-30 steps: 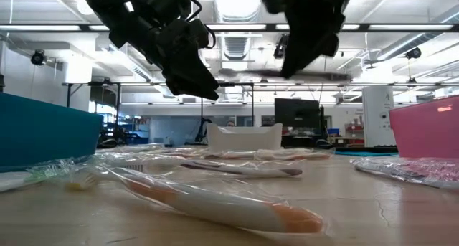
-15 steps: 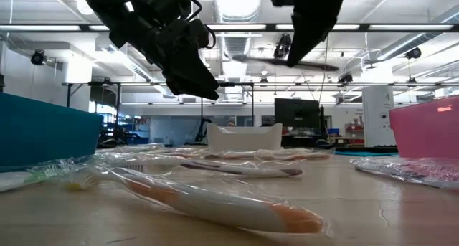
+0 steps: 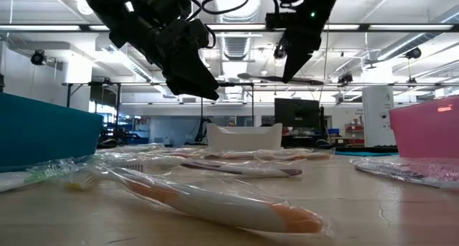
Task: Pick & Place Toothbrushes
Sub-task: Put the violet toothbrush into the white bin
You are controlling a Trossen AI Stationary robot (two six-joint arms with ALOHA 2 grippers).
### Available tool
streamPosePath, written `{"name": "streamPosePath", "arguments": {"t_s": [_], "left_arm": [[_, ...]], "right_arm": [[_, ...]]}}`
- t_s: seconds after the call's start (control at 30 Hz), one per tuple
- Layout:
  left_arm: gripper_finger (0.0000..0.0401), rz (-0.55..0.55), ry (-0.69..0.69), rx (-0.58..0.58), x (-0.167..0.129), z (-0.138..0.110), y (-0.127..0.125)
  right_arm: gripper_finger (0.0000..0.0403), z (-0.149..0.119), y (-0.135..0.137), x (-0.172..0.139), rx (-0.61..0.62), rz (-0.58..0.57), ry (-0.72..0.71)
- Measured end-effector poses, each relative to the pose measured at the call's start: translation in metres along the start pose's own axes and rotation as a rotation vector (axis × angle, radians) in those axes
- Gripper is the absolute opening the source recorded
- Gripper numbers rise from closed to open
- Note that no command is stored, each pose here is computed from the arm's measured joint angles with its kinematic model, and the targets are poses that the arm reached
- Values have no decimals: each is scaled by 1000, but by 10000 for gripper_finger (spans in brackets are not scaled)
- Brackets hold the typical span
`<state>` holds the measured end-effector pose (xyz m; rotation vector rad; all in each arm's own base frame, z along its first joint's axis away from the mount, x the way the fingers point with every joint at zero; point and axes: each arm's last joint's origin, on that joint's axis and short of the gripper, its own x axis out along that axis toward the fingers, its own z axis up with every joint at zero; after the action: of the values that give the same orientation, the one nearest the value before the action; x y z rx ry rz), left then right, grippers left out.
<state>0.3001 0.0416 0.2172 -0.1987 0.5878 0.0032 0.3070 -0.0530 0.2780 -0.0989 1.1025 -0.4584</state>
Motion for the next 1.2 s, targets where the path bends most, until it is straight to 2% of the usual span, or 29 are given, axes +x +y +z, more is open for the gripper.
{"name": "streamPosePath", "arguments": {"t_s": [0.3, 0.5, 0.63, 0.83, 1.03, 1.2], "left_arm": [[229, 0, 0, 0, 0, 0, 0], [230, 27, -3, 1, 0, 0, 1], [230, 30, -3, 0, 0, 0, 1], [230, 31, -3, -1, 0, 0, 1], [230, 31, -3, -2, 0, 0, 1], [230, 30, -2, -3, 0, 0, 1]], "right_arm": [[22, 13, -45, 14, -16, 80, -137], [22, 25, -71, 23, 37, 119, -287], [22, 31, -81, 41, 25, 127, -331], [22, 31, -91, 83, -17, 124, -279], [22, 34, -110, 112, -3, 101, -238], [22, 37, -117, 132, 12, 164, -233]]}}
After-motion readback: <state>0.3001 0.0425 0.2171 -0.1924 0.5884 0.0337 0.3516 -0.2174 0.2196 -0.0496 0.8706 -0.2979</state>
